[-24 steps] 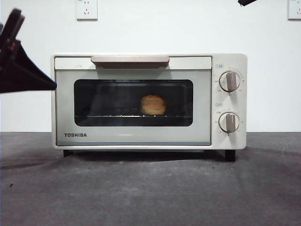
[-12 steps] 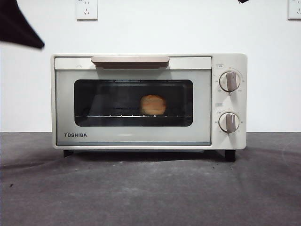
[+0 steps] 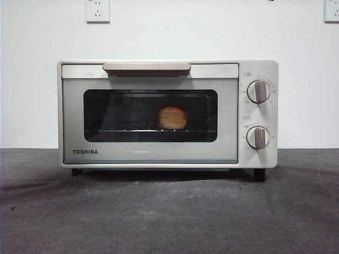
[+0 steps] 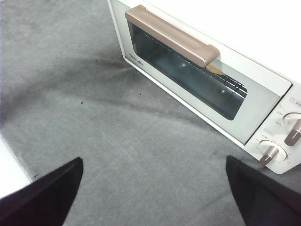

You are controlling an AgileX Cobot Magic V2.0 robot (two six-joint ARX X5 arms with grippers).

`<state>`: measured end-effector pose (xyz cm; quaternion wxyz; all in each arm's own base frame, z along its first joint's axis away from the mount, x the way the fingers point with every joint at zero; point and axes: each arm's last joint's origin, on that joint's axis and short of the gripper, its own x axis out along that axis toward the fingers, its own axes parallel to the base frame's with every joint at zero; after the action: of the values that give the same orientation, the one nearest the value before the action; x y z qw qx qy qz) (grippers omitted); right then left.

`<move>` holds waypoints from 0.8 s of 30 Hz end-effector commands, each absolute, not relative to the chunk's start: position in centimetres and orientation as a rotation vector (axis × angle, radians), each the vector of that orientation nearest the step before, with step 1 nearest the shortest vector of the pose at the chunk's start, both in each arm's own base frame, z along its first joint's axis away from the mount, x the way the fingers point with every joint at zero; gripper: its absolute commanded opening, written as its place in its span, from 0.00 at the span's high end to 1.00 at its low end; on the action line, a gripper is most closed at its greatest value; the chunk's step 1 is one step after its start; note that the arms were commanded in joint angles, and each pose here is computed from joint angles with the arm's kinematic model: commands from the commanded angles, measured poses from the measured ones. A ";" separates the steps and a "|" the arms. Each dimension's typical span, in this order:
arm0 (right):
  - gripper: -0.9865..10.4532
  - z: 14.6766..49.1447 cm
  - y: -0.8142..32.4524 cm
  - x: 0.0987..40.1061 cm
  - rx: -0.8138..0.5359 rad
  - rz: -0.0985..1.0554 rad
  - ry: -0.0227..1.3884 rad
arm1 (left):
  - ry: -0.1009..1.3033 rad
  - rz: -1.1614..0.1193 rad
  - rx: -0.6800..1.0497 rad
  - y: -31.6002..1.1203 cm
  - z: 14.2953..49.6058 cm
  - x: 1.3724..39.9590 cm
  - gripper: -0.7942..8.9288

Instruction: The left arm flap open the oven, the right arm pick bread and place it into oven, the left arm flap close the oven

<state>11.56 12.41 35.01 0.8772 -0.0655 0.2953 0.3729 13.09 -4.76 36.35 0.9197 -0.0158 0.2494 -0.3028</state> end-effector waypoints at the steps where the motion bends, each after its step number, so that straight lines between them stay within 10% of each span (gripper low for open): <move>1: 0.49 35.6 12.6 11.5 -0.118 0.781 0.599 | 0.502 -0.642 0.013 -4.7 37.2 12.4 0.90; 19: 0.50 35.6 12.6 11.5 -0.115 0.780 0.601 | 0.513 -0.645 0.014 -4.5 37.2 11.5 0.90; 24: 0.88 35.6 12.6 11.5 -0.117 0.781 0.601 | 0.512 -0.645 0.014 -4.5 37.3 11.4 0.90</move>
<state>11.56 12.41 35.01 0.8774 -0.0620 0.2968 0.3718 11.51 -4.46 36.59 0.9136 -0.0025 0.2630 -0.3101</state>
